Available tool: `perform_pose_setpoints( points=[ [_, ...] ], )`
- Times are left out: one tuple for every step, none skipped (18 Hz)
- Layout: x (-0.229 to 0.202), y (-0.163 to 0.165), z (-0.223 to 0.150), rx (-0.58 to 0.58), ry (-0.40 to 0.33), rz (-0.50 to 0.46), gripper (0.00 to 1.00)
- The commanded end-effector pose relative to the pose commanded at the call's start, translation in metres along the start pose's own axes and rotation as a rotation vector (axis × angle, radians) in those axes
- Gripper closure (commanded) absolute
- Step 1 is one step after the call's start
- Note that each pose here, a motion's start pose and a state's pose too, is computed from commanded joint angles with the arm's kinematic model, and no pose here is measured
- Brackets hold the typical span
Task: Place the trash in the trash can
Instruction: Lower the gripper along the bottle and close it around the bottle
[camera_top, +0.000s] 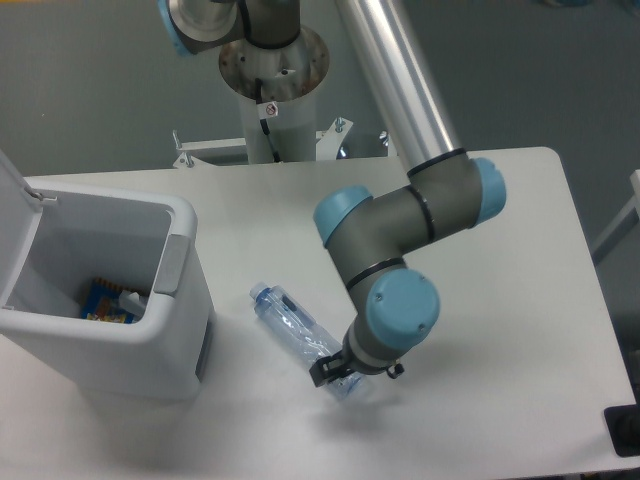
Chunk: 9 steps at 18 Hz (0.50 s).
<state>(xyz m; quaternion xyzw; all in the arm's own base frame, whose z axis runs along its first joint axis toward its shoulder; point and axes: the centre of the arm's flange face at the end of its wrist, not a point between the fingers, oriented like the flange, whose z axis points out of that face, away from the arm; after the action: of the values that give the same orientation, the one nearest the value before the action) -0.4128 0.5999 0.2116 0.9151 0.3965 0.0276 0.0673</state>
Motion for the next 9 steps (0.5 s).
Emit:
perform_pose_setpoints(
  points=[
    [0.0033,-0.0005,0.0030,-0.002,-0.023,0.008,0.00],
    [0.0038,-0.0010,0.0009,0.003,-0.041,0.009,0.00],
    [0.0047,-0.0005,-0.0002,0.005,-0.043,0.009,0.00],
    [0.0033,-0.0008,-0.0003,0.005,-0.046,0.004,0.00],
    [0.0033,-0.0013,0.0001,0.005,-0.046,0.004,0.01],
    [0.0033,-0.0015,-0.0001,0.006,-0.046,0.004,0.01],
    [0.0043,-0.0016,0.0022,0.002,-0.048,0.004,0.02],
    [0.0043,-0.0022,0.0055,-0.003,-0.048,0.003,0.04],
    [0.0085,-0.0024,0.0080,-0.004,-0.051,0.000,0.08]
  ],
)
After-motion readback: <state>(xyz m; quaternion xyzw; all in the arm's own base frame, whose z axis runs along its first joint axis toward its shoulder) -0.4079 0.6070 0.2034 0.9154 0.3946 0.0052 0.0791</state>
